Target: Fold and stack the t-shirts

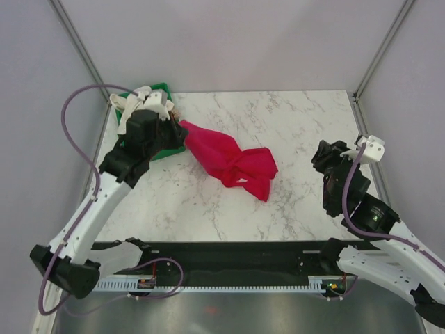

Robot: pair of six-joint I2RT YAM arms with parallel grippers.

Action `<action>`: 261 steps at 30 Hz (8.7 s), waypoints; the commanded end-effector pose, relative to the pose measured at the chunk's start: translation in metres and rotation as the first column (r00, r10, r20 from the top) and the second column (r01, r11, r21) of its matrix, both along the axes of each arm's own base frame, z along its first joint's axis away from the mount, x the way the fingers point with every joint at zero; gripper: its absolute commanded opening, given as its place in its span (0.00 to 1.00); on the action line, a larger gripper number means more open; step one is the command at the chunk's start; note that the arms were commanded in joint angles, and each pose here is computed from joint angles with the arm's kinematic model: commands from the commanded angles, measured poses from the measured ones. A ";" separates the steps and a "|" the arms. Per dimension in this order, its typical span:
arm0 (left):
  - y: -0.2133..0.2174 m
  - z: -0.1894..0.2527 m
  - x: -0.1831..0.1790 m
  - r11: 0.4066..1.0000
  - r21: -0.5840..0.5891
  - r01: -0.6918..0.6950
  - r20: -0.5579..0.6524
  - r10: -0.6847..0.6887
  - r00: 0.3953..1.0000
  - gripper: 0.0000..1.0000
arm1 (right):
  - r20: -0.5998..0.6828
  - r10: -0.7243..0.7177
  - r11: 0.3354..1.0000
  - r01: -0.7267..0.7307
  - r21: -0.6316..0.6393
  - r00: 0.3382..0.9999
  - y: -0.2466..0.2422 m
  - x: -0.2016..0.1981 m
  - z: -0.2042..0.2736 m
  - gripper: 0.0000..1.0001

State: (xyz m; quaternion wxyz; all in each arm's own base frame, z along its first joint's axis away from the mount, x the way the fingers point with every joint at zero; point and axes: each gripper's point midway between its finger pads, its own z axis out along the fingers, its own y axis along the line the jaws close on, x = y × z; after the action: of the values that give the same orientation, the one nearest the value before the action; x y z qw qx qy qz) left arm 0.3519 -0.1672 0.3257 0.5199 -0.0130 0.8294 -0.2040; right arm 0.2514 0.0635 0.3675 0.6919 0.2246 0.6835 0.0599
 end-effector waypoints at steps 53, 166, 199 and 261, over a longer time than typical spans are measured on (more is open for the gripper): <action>0.035 -0.162 -0.117 0.982 0.132 0.132 -0.369 -0.075 0.926 0.02 | -0.570 0.519 0.848 -0.299 0.438 0.637 0.109 0.136 -0.350 0.00; -0.049 -0.150 -0.027 0.993 -0.050 0.107 -0.310 -0.117 0.944 0.50 | -0.400 0.279 0.954 -0.301 0.010 0.873 0.012 0.042 -0.137 0.00; -0.261 -0.250 -0.006 0.868 -0.170 0.466 -0.392 -0.494 0.776 0.66 | 0.013 0.071 0.997 -0.072 0.040 0.997 -0.048 -0.007 0.003 0.00; -0.048 -0.183 -0.113 0.996 -0.008 0.091 -0.263 -0.090 0.961 0.80 | -0.151 0.007 1.000 -0.008 -0.007 0.989 -0.037 0.056 -0.057 0.00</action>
State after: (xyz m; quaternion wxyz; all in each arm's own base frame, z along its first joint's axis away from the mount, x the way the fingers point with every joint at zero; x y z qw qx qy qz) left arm 0.2088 -0.1928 0.1265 0.3646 -0.0122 0.9052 -0.2180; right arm 0.3094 0.0207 0.2977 0.6234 0.2210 0.7500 0.0059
